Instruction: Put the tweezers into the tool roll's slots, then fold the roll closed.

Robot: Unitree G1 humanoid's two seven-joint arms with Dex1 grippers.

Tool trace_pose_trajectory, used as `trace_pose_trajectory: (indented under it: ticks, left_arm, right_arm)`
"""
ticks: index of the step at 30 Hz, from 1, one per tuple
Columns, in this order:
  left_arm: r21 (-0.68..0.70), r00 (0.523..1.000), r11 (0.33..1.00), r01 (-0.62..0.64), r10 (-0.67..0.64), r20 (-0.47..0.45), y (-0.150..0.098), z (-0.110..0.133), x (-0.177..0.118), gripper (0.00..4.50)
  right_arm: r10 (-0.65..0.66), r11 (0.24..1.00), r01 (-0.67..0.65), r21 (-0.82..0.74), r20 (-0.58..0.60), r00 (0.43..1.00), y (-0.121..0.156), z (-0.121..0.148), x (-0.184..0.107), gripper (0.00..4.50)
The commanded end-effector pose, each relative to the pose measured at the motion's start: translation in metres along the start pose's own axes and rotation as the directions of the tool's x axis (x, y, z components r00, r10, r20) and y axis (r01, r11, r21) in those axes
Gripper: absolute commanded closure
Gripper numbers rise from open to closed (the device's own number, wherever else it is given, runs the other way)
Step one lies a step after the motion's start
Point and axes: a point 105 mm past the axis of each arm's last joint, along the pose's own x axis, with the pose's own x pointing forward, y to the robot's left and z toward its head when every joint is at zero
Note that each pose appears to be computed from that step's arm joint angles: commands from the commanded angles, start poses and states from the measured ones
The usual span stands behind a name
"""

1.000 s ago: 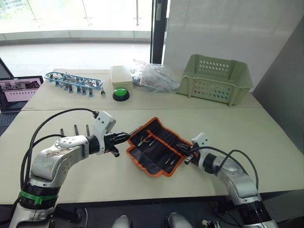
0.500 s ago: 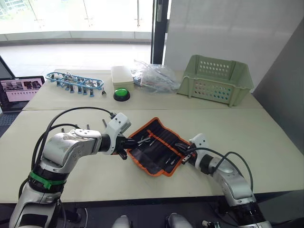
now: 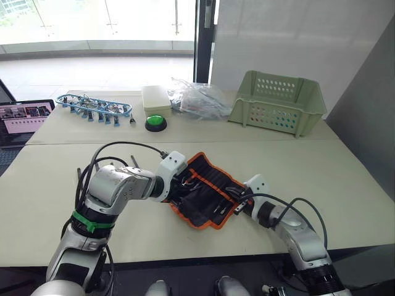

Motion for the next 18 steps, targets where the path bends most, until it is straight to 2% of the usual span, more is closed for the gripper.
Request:
trace_pose_trajectory:
  ticks: [1, 12, 18]
  left_arm:
    - [0.014, 0.999, 0.999, -0.029, 0.029, 0.020, -0.006, 0.008, 0.004, 4.50]
    - [0.020, 0.997, 0.998, -0.067, 0.066, 0.038, -0.002, 0.012, 0.014, 4.50]
    - [0.076, 0.995, 0.993, -0.085, 0.082, 0.049, 0.004, 0.013, 0.018, 4.50]
  right_arm:
    - [0.008, 1.000, -0.008, 0.016, -0.031, 0.999, 0.007, -0.008, -0.001, 4.48]
    - [0.003, 1.000, -0.003, 0.015, -0.034, 0.999, 0.008, -0.009, -0.003, 4.48]
    - [0.007, 1.000, -0.006, 0.019, -0.033, 0.999, 0.011, -0.008, -0.004, 4.48]
